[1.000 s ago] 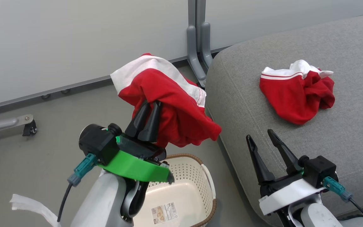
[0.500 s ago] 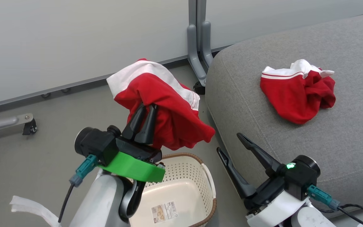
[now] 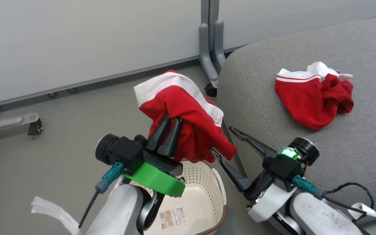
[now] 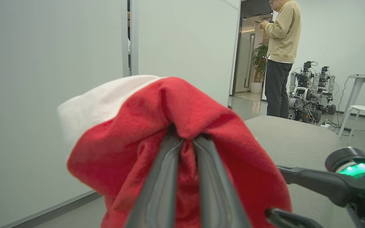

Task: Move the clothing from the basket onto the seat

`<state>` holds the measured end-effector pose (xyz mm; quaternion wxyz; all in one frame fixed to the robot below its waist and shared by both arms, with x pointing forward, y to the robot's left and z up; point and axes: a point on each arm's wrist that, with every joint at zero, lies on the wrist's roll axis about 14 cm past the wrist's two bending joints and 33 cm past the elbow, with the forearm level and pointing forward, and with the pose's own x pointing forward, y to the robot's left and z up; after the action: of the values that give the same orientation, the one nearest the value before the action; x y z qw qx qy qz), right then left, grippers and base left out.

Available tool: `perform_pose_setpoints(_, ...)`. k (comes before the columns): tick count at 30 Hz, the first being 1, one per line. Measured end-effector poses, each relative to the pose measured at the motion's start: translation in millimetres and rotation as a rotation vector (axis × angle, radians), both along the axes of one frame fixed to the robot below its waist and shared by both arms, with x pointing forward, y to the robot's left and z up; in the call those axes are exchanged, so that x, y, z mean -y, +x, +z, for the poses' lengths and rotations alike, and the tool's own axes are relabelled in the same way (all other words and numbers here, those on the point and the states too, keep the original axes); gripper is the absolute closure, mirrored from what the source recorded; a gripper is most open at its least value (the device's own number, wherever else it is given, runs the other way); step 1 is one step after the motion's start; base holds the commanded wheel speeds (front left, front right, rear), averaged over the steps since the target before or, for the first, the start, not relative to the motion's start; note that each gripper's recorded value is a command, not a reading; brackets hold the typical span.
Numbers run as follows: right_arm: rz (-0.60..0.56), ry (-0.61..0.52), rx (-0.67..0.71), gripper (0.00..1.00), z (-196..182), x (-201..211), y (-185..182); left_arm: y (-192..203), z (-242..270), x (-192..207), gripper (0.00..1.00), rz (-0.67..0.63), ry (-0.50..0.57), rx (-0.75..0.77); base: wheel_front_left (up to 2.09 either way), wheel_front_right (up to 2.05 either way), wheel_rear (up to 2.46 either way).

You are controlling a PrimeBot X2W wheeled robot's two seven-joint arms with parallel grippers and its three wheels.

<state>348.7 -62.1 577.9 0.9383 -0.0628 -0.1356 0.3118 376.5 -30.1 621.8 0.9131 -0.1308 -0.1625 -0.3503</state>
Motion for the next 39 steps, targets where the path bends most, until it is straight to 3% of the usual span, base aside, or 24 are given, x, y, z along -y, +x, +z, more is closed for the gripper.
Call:
perform_pose_setpoints(13,0.088,-0.239,-0.034,0.0,-33,-23,22,-24,-3,21,1.0,-0.081,0.051,0.018,0.0,0.0,0.0)
perform_pose_setpoints(27,0.137,-0.251,-0.01,0.0,-25,-50,26,-35,-12,33,1.0,-0.125,0.082,0.002,0.0,0.0,0.0)
perform_pose_setpoints(28,0.137,-0.246,-0.013,0.88,-25,-50,26,-35,-12,33,1.0,-0.126,0.081,0.001,0.0,0.0,0.0)
perform_pose_setpoints(29,0.14,-0.235,-0.013,1.0,-23,-52,25,-35,-12,33,1.0,-0.125,0.081,0.001,0.0,0.0,0.0)
perform_pose_setpoints(39,0.124,-0.135,-0.004,1.0,-6,-49,24,-32,-11,30,1.0,-0.117,0.074,-0.001,0.0,0.0,0.0)
